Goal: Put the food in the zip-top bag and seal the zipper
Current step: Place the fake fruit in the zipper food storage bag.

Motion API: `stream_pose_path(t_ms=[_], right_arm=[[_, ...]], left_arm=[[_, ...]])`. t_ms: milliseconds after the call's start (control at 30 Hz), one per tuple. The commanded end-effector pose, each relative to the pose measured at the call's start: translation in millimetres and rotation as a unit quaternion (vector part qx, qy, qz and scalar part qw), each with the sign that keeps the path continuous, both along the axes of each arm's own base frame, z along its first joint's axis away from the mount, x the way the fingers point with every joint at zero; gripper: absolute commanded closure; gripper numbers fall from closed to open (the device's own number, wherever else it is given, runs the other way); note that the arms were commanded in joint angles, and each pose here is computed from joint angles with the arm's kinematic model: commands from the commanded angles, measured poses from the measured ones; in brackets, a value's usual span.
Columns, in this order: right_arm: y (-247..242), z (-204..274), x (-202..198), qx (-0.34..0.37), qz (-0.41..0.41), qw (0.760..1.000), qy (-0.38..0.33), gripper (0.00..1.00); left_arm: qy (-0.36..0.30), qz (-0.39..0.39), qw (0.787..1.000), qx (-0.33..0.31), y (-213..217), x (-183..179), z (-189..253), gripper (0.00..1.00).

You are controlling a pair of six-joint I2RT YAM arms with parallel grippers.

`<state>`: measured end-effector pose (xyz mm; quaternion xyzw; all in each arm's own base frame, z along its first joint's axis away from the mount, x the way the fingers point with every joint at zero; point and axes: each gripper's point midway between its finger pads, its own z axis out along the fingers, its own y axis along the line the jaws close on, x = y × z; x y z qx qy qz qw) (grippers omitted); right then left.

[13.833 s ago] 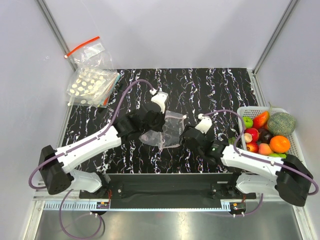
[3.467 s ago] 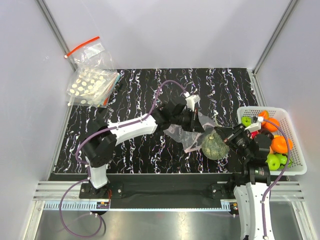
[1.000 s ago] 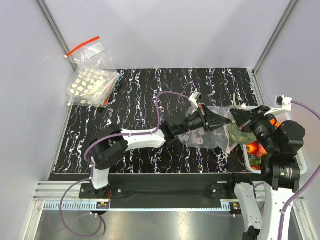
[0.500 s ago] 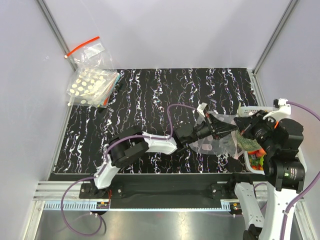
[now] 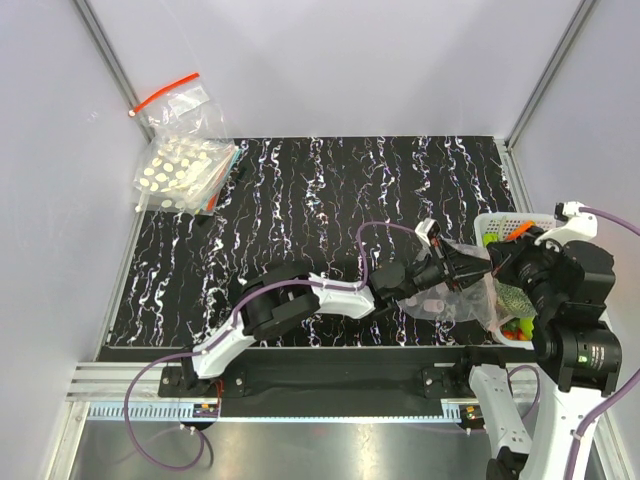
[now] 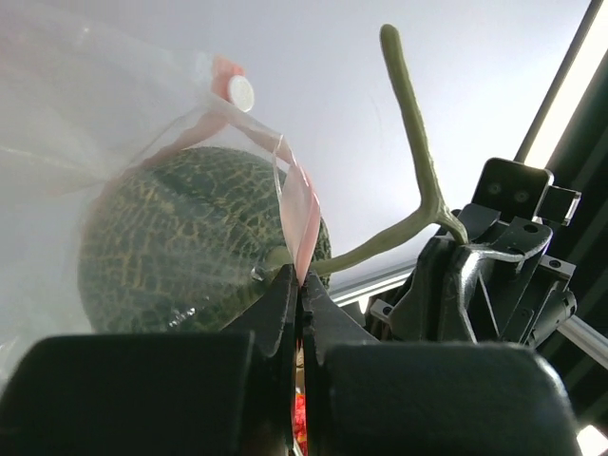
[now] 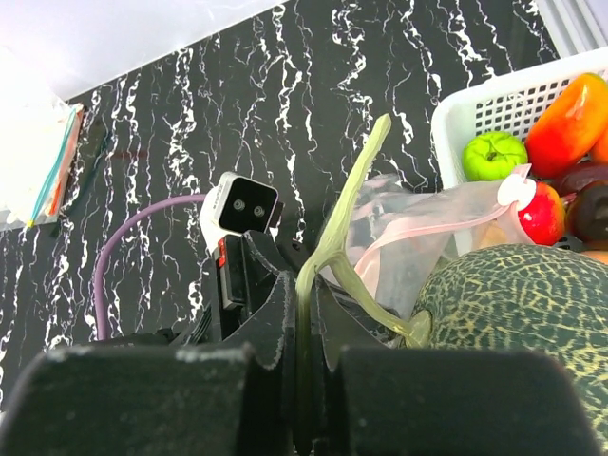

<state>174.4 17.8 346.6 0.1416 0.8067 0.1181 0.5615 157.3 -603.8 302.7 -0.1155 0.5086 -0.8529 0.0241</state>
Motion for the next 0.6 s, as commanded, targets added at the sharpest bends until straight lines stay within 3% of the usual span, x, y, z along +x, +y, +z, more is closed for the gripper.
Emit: stream_pose_path(t_ms=[0,333,567], right_arm=[[1,-8,10,-0.005,0.011,1.0,0.012,1.0],[-1,-35,37,0.001,0.013,0.999,0.035,1.0],[21,-43,54,0.069,0.051,0.996,0.038,1.0]], left_arm=[[0.003,0.017,0.997,-0.074,19,8,24,1.0],[0.009,0.018,0.999,-0.043,15,27,-11,1.0],[-0.006,0.037,0.999,0.006,38,60,-41,1.0]])
